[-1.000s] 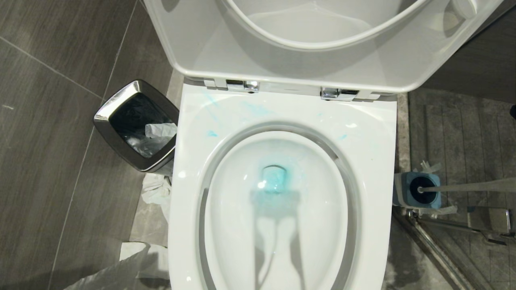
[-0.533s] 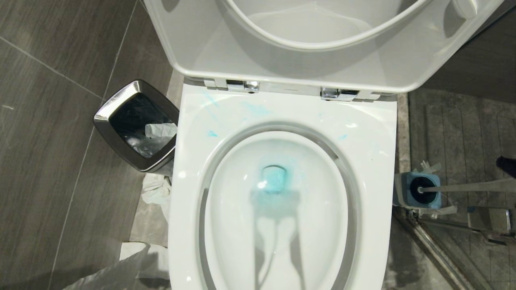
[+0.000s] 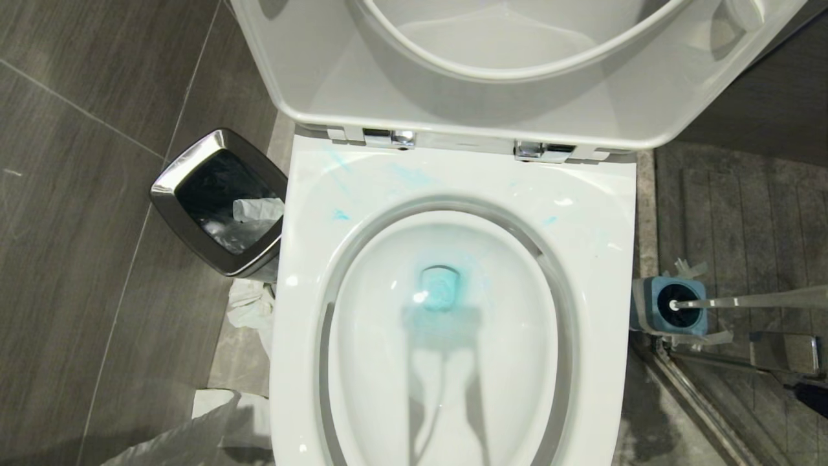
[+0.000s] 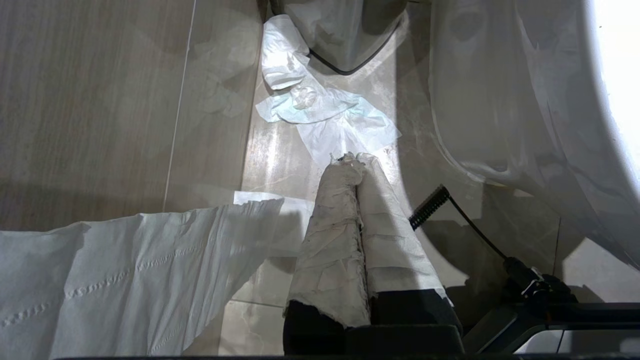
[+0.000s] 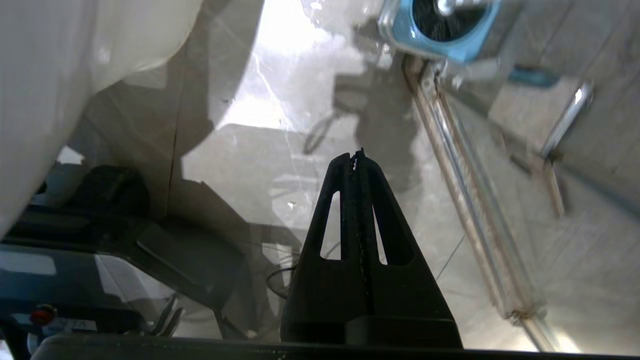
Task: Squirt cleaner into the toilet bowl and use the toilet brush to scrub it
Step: Scrub the toilet bowl
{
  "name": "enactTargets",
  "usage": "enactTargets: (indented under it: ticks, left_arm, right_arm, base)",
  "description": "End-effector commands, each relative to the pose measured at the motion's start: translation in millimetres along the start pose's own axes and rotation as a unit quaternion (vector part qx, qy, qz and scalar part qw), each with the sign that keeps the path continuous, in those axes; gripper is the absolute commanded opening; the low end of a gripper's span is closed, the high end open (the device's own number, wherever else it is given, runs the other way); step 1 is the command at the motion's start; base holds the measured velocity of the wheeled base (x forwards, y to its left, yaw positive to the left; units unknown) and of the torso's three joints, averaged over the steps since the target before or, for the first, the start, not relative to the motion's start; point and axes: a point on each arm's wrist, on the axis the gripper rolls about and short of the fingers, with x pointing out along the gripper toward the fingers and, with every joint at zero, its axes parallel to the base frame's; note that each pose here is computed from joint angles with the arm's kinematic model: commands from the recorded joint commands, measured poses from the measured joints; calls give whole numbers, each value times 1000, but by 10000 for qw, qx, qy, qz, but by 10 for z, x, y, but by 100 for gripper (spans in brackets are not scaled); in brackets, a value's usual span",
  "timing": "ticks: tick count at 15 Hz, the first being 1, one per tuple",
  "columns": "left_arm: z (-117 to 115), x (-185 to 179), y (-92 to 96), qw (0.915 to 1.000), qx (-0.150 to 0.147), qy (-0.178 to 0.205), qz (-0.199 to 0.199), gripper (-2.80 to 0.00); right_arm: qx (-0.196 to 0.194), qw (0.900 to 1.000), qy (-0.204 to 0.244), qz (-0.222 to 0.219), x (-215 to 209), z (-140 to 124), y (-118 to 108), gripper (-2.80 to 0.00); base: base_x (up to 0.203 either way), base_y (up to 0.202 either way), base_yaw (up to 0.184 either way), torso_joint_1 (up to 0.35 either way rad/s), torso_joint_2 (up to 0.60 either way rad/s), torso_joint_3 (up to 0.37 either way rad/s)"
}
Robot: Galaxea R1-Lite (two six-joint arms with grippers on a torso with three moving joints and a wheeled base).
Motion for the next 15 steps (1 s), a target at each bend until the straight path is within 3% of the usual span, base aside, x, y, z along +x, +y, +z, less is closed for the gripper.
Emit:
enactTargets:
  ticks: [1,3,6,11,12,15]
  left_arm:
    - [-17,4,0,10000,-2,25,6,-280]
    - [-17,4,0,10000,-2,25,6,-280]
    - [-16,5,0,10000,-2,32,6,-280]
    - [-17,4,0,10000,-2,25,6,-280]
    - [-17,4,0,10000,-2,25,6,-280]
    - [-17,4,0,10000,-2,25,6,-280]
  right_arm:
    - [124,9996,-206,-157,-48,-145,-13,-280]
    - [177,9963,-790,-281,-30,-205,-21,-280]
    - [7,9903,-1227,-658,-79,-342,-50,-280]
    - [97,9926,-917,-792,19,-555,-59,-280]
    - [59,9921,-941,-824,78,-663,-52,0]
    - [-89,9911,-994,-878,165,-706,-65,0]
  base:
    - [0,0,0,0,0,0]
    - [0,0,0,0,0,0]
    - [0,0,0,0,0,0]
    - [0,0,0,0,0,0]
    - [0,0,0,0,0,0]
    - [0,0,0,0,0,0]
